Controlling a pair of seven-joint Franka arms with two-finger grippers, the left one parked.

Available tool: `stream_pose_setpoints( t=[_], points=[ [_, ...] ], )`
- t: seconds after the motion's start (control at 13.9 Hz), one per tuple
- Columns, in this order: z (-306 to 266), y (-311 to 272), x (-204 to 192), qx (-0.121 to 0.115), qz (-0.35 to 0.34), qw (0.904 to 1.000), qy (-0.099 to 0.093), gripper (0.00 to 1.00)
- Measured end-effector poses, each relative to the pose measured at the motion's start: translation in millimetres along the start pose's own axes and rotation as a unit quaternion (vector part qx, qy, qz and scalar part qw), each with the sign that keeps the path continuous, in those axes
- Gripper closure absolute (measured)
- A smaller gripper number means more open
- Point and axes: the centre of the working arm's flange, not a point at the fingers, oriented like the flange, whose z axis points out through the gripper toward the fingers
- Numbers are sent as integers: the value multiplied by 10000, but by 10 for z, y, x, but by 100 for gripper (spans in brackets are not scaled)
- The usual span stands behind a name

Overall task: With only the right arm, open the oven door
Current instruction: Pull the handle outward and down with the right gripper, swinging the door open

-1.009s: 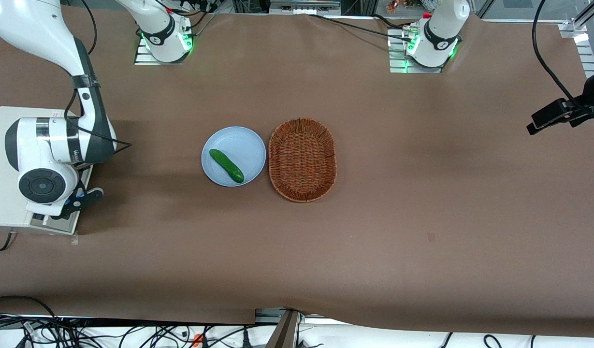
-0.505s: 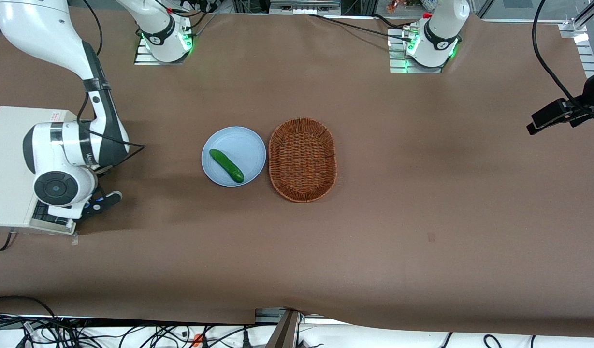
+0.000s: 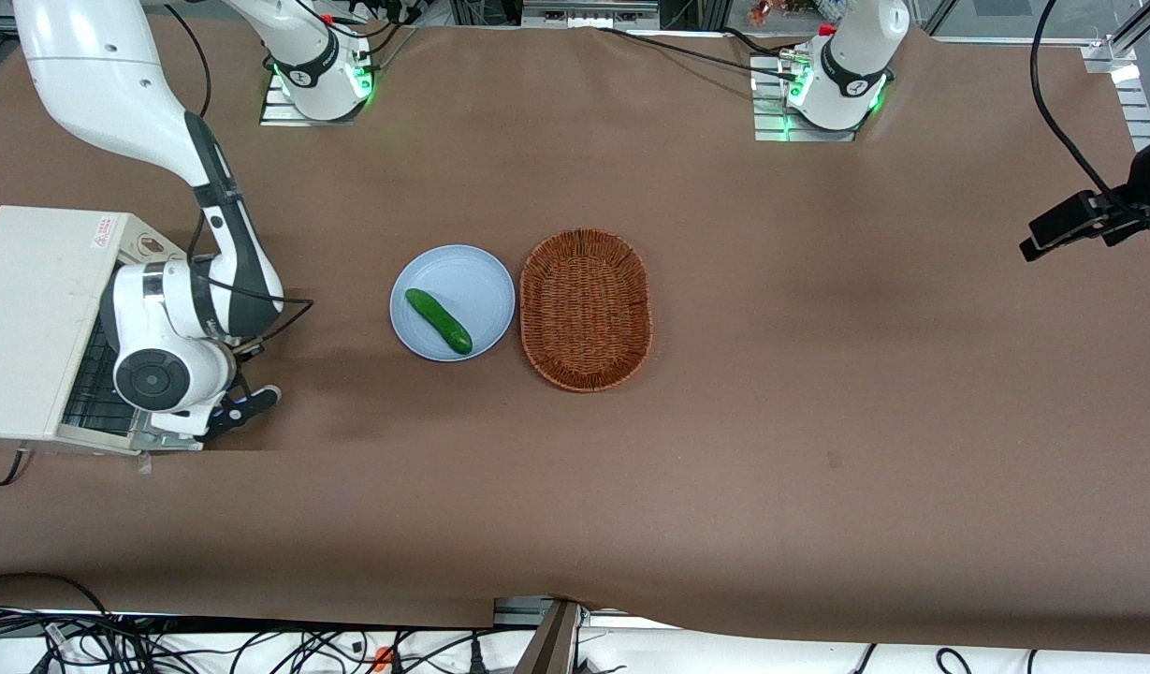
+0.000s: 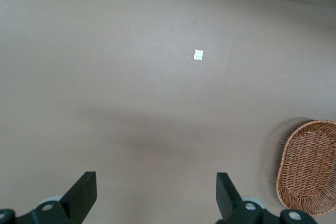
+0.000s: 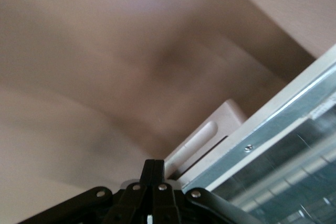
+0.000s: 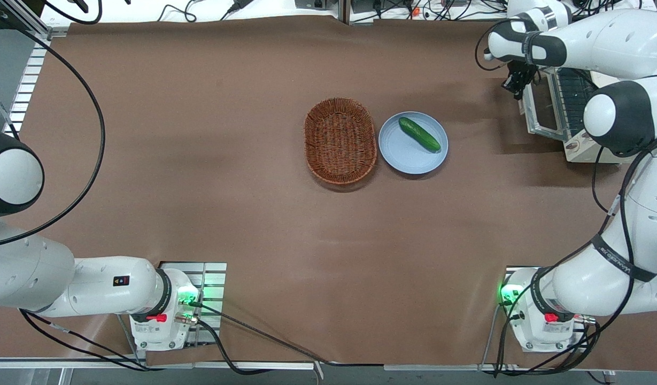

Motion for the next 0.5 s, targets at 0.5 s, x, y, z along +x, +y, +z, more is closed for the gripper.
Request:
stream_pose_setpoints(
  t=[0.5],
  points=[
    [435,149,98,701,1185,9901,282,99]
  ],
)
